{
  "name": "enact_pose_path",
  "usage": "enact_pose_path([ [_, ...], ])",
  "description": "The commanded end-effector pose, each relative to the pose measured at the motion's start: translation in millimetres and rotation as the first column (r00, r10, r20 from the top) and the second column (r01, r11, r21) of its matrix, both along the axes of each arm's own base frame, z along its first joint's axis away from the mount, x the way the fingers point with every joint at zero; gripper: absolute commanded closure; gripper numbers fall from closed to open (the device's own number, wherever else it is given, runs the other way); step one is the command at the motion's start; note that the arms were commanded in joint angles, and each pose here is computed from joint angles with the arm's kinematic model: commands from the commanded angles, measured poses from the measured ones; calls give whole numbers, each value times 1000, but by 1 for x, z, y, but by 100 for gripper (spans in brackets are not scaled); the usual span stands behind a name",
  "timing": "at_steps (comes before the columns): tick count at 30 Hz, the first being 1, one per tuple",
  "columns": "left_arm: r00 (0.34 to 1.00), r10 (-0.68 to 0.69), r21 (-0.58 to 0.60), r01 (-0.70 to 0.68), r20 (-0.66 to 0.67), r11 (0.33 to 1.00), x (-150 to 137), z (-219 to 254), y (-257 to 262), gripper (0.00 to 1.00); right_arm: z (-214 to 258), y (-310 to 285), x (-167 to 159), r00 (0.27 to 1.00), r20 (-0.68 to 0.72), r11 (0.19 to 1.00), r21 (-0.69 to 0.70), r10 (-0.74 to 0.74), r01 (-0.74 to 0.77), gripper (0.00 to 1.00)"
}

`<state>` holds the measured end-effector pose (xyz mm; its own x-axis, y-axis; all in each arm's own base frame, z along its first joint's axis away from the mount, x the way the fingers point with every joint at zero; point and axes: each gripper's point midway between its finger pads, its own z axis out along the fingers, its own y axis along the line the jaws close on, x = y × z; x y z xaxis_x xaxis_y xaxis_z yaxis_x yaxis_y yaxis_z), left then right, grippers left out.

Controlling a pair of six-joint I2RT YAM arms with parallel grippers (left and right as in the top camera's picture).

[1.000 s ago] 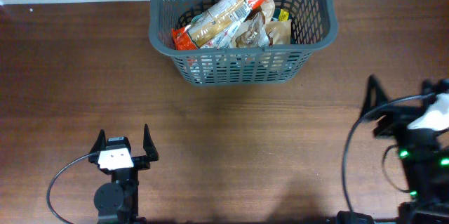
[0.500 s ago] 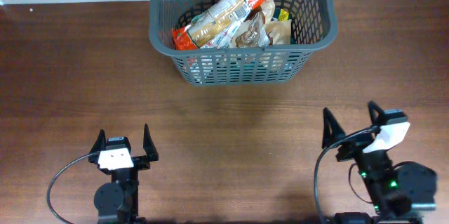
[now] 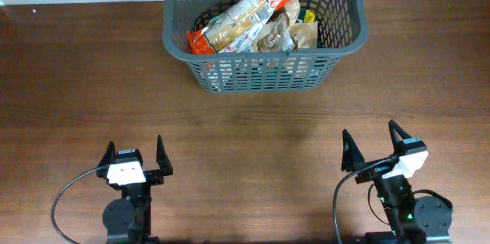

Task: Pack container

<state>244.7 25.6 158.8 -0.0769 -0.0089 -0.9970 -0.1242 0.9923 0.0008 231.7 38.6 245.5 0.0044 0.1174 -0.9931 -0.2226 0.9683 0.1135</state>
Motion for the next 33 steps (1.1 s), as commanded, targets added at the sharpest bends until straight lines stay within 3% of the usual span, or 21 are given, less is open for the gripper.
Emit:
enact_pose_path([
  [1, 1000, -13, -14, 13, 4, 1000, 0, -1, -3, 1, 2, 1, -3, 1000, 23, 1000, 4, 5, -5, 1],
  [23, 1000, -13, -14, 13, 4, 1000, 0, -1, -3, 1, -7, -5, -1, 996, 83, 999, 9, -33, 32, 1],
  [30, 1000, -13, -14, 13, 4, 1000, 0, -1, -3, 1, 0, -5, 1, 965, 259, 999, 19, -33, 29, 1],
  [33, 1000, -13, -14, 13, 4, 1000, 0, -1, -3, 1, 3, -5, 1, 962, 271, 999, 20, -37, 33, 1],
])
